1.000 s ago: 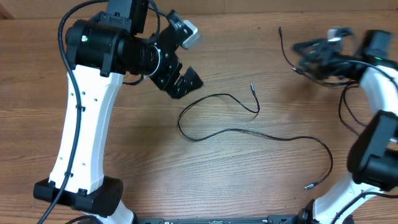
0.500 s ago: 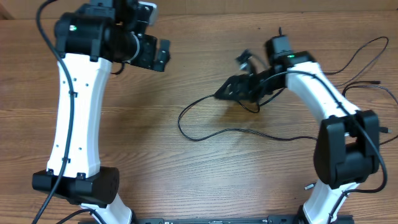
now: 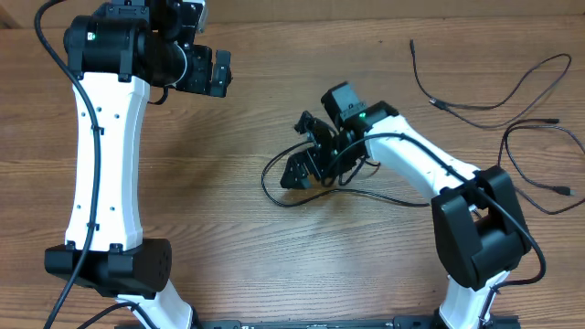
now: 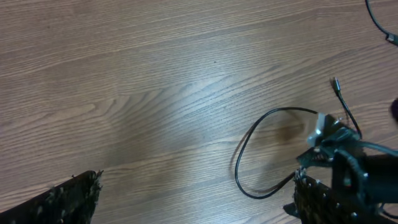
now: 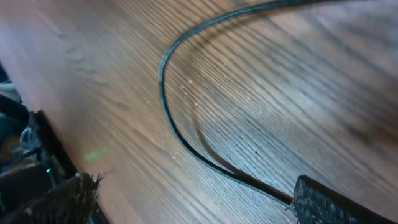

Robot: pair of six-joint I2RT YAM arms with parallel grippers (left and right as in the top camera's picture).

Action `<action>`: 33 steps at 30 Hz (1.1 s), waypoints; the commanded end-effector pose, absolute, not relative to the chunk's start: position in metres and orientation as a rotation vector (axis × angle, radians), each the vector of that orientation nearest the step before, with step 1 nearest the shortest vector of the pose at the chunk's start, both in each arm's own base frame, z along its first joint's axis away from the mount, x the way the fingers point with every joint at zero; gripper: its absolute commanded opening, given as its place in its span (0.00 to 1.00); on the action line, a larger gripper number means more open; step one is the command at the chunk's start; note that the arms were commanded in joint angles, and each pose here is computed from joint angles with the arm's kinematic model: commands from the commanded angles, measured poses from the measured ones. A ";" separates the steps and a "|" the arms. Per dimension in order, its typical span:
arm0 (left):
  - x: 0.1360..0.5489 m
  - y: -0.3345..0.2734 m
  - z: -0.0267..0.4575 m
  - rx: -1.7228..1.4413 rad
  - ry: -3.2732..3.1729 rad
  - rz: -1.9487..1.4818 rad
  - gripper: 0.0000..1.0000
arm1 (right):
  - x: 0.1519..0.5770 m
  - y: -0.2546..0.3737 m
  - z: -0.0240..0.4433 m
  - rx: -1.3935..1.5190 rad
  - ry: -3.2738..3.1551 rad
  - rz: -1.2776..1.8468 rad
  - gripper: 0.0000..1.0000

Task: Untangle cables

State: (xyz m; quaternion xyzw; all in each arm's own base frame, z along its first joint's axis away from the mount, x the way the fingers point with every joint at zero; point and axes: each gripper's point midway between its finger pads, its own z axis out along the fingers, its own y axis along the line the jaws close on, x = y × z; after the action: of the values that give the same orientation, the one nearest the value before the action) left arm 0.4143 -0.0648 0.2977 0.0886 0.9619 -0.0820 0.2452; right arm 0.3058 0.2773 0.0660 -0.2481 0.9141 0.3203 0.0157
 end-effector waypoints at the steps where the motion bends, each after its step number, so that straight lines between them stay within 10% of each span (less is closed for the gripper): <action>1: 0.418 -0.065 0.296 0.222 2.630 -0.224 1.00 | 0.302 0.281 0.066 -0.704 2.860 0.972 1.00; 25: 0.418 -0.065 0.296 0.222 2.630 -0.224 1.00 | 0.270 0.343 0.011 -0.769 2.840 1.008 1.00; 33: 0.418 -0.065 0.296 0.223 2.630 -0.224 1.00 | 0.270 0.345 -0.005 -0.671 2.905 1.015 0.72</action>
State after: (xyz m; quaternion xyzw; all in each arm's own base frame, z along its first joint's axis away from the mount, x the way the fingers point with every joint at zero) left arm 0.4144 -0.0648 0.2976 0.0874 0.9620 -0.0821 0.2451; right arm 0.2783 0.3496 0.0210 -0.2346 0.9085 0.3451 0.0244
